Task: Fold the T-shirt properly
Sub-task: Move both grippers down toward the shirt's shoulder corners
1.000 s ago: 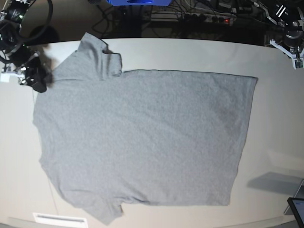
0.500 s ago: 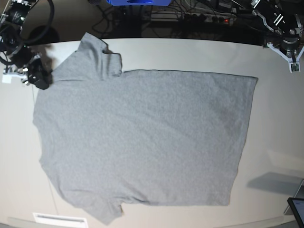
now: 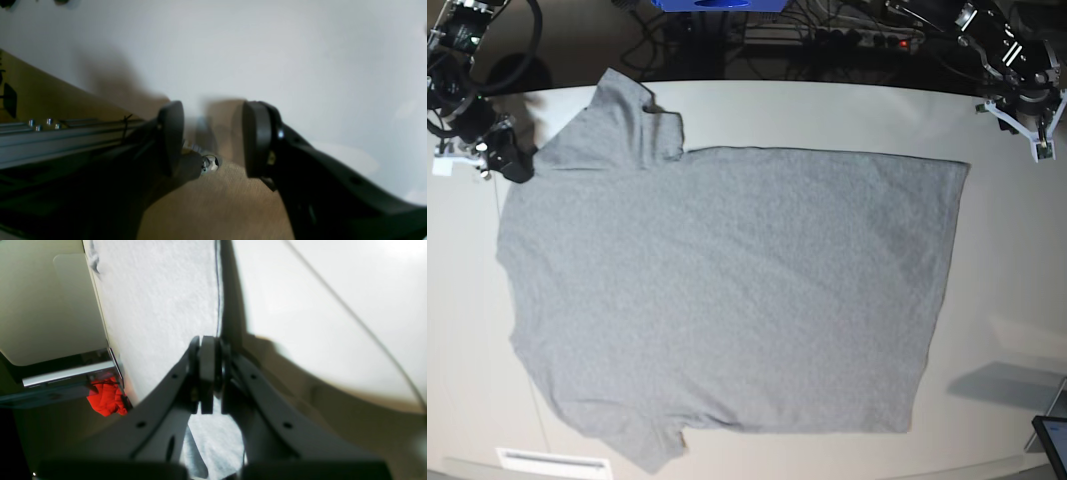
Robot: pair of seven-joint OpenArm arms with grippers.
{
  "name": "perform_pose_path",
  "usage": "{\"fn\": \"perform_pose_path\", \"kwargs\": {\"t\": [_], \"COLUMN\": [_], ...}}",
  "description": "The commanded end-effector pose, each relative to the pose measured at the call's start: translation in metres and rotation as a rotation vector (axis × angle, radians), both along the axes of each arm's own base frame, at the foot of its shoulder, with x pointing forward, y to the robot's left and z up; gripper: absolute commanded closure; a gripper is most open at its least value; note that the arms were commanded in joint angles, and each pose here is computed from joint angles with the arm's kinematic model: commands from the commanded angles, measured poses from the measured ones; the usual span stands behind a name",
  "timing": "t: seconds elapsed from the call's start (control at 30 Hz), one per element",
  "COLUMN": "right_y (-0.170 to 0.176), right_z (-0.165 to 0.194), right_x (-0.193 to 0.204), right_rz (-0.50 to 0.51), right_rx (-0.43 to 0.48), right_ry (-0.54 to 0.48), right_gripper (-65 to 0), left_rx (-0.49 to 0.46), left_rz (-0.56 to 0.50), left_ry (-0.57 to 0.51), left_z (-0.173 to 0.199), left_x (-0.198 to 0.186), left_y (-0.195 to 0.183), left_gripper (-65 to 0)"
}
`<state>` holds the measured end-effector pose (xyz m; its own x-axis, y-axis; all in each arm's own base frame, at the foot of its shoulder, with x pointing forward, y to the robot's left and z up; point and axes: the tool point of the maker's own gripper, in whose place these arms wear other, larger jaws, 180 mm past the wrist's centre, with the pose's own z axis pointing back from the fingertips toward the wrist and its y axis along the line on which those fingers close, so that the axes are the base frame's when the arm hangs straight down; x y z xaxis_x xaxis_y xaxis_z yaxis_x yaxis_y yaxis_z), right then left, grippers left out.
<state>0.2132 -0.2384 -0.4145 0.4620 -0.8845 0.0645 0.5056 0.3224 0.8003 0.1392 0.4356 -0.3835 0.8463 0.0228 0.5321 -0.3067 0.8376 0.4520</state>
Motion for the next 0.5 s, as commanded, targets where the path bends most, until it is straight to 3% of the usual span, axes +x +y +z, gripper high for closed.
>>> {"fn": "perform_pose_path", "kwargs": {"t": [0.0, 0.13, 0.3, 0.47], "right_y": [0.017, 0.017, 0.017, 0.017], "right_z": [-0.002, -0.002, -0.002, -0.002], "right_x": [-0.003, -0.003, -0.003, -0.004], "right_rz": [0.021, 0.022, 0.023, 0.024], "right_rx": [0.075, 0.076, 0.075, 0.076], "right_ry": [0.009, 0.010, 0.010, 0.012], "right_gripper": [-0.3, -0.1, -0.1, -0.1], "left_rx": [0.035, 0.031, -0.011, -0.070], "left_rz": [-0.004, -0.004, 0.065, 0.122], "left_ry": [-0.032, -0.041, 0.038, 0.115], "left_z": [0.013, 0.013, 0.010, 0.001], "left_x": [0.006, 0.011, 0.002, -0.011], "left_y": [0.008, 0.007, 0.009, 0.007], "left_gripper": [-28.9, -31.2, -50.9, -52.1]}}
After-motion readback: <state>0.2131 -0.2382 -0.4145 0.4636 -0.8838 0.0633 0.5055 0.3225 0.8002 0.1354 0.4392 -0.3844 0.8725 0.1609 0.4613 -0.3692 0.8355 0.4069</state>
